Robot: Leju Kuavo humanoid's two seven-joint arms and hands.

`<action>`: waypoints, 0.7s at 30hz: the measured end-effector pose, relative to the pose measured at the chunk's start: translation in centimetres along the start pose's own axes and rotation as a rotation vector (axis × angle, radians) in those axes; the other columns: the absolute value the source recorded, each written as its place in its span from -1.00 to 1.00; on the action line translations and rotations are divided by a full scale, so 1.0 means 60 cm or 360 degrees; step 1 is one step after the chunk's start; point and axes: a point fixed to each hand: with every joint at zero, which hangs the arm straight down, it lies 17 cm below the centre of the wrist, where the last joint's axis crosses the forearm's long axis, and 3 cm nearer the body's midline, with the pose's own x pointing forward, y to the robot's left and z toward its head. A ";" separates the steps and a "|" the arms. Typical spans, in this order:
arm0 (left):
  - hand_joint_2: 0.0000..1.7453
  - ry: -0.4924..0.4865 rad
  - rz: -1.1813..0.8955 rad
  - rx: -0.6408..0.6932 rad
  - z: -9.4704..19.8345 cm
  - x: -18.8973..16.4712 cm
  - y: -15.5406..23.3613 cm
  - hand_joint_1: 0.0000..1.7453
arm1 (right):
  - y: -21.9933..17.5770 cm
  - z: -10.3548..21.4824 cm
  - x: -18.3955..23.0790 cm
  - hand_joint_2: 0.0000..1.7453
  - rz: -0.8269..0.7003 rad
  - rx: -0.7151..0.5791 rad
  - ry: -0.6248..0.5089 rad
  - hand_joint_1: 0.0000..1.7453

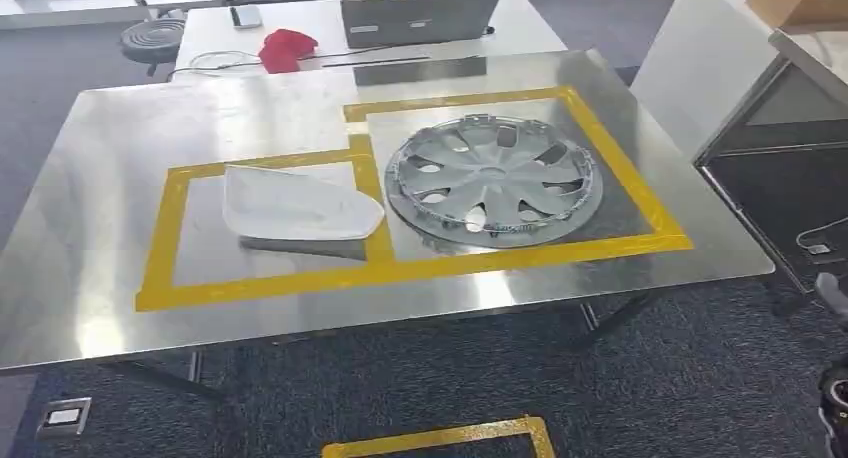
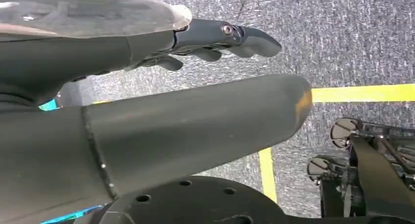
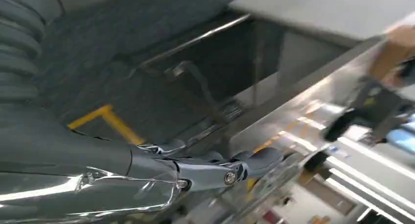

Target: Take the parts from the cabinet and place them on the table.

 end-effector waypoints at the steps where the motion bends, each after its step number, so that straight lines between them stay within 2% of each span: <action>1: -1.00 -0.0001 0.0001 -0.0001 0.000 0.000 -0.001 -1.00 | 0.000 0.002 -0.034 1.00 0.0085 0.0010 0.0076 -1.00; 5: -1.00 -0.0003 0.0000 -0.0010 0.001 0.001 -0.006 -1.00 | 0.009 0.041 -0.174 1.00 0.0264 0.0077 0.0381 -1.00; 8: -1.00 -0.0002 -0.0001 -0.0014 0.002 0.001 -0.008 -1.00 | 0.008 0.078 -0.247 1.00 0.0360 0.0124 0.0546 -1.00; 12: -1.00 0.0006 -0.0010 -0.0024 0.002 0.000 -0.012 -1.00 | 0.000 0.165 -0.364 1.00 0.0521 0.0215 0.0946 -1.00; 17: -1.00 0.0014 -0.0011 -0.0029 0.003 -0.001 -0.013 -1.00 | -0.012 0.270 -0.442 1.00 0.0664 0.0308 0.1198 -1.00; 21: -1.00 0.0014 -0.0010 -0.0029 0.003 0.000 -0.013 -1.00 | -0.021 0.308 -0.466 1.00 0.0720 0.0344 0.1285 -1.00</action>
